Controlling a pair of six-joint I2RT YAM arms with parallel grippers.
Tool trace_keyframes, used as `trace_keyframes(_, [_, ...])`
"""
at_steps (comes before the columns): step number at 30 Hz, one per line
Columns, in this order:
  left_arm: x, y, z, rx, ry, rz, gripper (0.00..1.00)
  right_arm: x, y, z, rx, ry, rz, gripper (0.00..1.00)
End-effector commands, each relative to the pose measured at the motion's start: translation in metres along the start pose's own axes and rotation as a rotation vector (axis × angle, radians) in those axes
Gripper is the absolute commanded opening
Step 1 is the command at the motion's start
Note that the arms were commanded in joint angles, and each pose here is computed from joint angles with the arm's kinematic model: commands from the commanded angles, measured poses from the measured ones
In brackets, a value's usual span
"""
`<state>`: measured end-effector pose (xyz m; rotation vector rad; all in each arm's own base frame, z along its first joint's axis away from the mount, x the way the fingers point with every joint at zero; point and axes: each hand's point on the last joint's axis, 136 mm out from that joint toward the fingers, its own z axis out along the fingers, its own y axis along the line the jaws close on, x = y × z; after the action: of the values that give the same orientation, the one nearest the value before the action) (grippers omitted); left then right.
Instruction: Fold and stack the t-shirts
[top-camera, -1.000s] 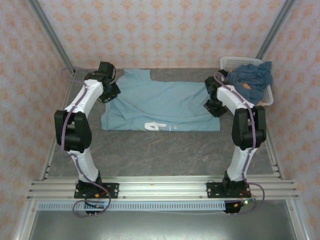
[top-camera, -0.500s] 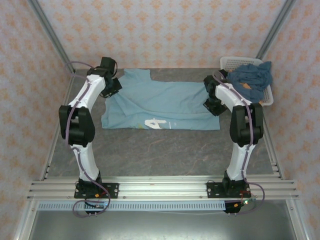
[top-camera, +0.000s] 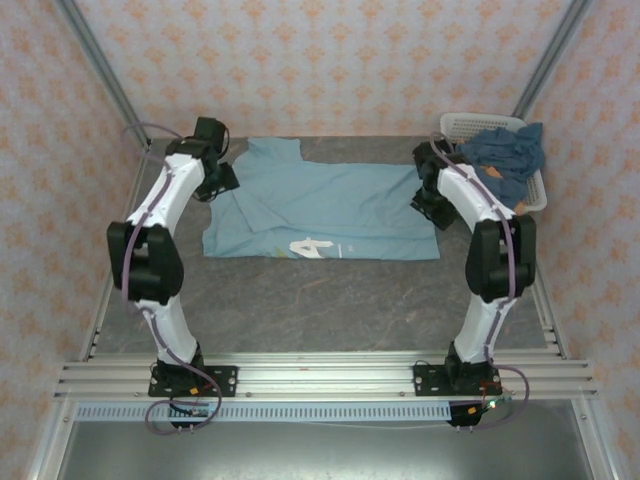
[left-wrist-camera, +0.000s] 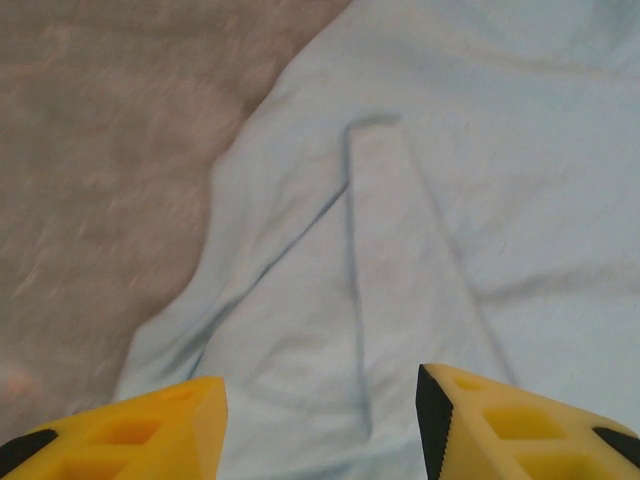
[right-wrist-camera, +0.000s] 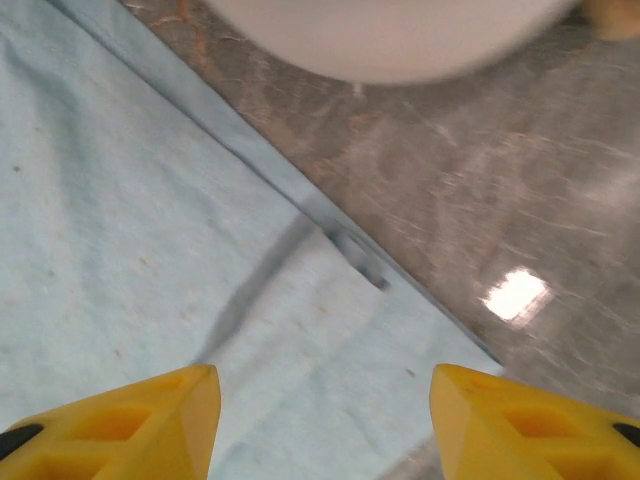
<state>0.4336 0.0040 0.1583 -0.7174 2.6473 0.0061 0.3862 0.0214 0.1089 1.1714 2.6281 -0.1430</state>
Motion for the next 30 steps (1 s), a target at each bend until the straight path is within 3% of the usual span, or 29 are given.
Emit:
trace_keyframes(1, [0.047,0.039,0.004,-0.041,0.123,-0.083,0.53,0.014,-0.021,-0.016,-0.041,0.007,-0.001,0.54])
trace_keyframes(6, [0.103,0.06,0.034,0.005,0.262,-0.118,0.53,0.051,-0.049,0.0,-0.081,0.052,-0.039,0.45])
trace_keyframes(13, [0.127,0.076,0.064,0.0,0.333,-0.183,0.53,0.079,-0.08,0.032,-0.028,0.102,-0.08,0.5])
trace_keyframes(20, [0.116,0.077,0.085,0.026,0.302,-0.269,0.51,0.078,-0.079,0.051,-0.016,0.102,-0.045,0.53])
trace_keyframes(30, [0.089,0.093,0.09,-0.055,0.271,-0.246,0.31,0.066,-0.077,0.062,0.062,0.088,-0.051,0.52])
